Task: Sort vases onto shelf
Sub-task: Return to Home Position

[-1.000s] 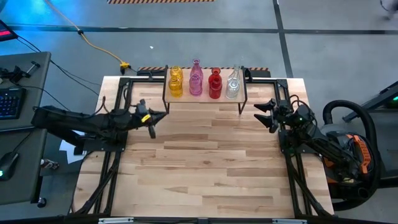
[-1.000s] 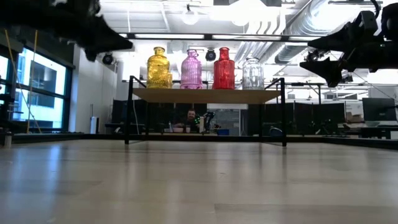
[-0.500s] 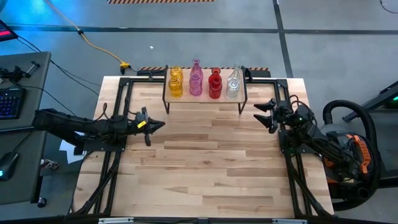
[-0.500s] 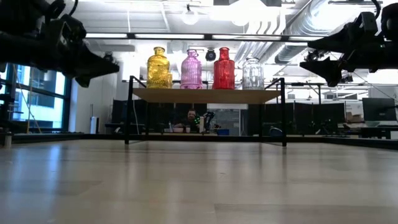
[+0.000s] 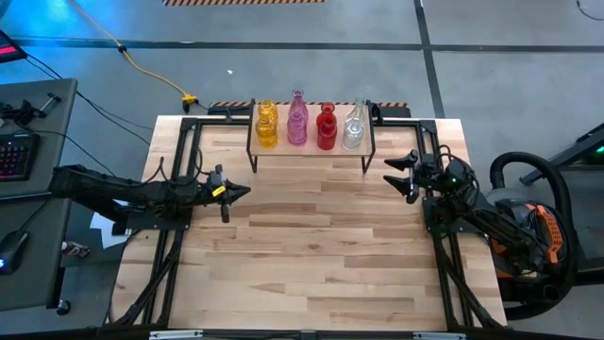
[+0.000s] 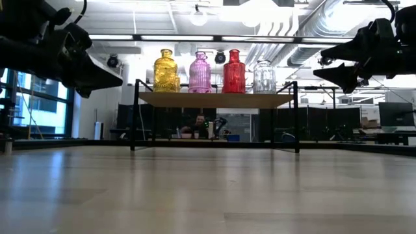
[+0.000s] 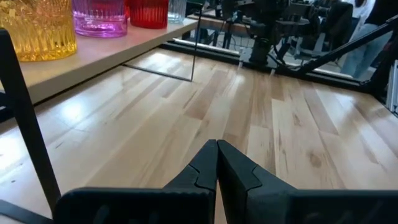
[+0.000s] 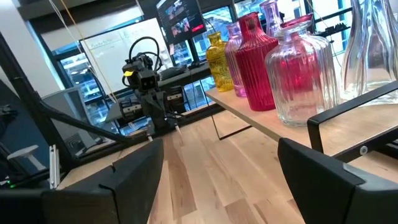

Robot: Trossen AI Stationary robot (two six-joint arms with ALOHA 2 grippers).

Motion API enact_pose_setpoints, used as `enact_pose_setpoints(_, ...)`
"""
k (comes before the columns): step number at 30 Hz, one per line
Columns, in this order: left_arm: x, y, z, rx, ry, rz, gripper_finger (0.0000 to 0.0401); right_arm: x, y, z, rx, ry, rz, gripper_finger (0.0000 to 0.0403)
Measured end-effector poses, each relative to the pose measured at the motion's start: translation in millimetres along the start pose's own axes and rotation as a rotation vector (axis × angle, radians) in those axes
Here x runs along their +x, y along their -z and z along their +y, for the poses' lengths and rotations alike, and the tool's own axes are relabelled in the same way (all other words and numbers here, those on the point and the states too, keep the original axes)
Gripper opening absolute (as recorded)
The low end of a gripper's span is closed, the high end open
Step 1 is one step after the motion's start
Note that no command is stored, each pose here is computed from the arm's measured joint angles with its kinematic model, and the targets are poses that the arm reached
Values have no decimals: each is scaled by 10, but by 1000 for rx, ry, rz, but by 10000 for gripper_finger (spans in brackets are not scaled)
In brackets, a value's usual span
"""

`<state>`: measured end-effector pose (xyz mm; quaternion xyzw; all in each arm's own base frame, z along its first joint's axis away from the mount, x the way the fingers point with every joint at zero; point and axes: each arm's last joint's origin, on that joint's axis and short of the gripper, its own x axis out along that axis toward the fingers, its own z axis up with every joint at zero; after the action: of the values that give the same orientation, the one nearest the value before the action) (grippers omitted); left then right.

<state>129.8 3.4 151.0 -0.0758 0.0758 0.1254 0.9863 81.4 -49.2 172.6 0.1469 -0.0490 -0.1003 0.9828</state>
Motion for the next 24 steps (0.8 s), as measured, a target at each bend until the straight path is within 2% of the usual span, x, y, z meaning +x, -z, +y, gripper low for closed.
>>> enact_pose_setpoints(12,-19,-4,5,-1,-1,-3,1,0,-1,0,0,-1,0,302)
enact_pose_setpoints(18,-85,-78,10,-21,12,-76,1,3,2,17,0,-18,1,302)
enact_pose_setpoints(24,-204,-214,19,-63,39,-223,1,20,20,79,4,-87,20,302)
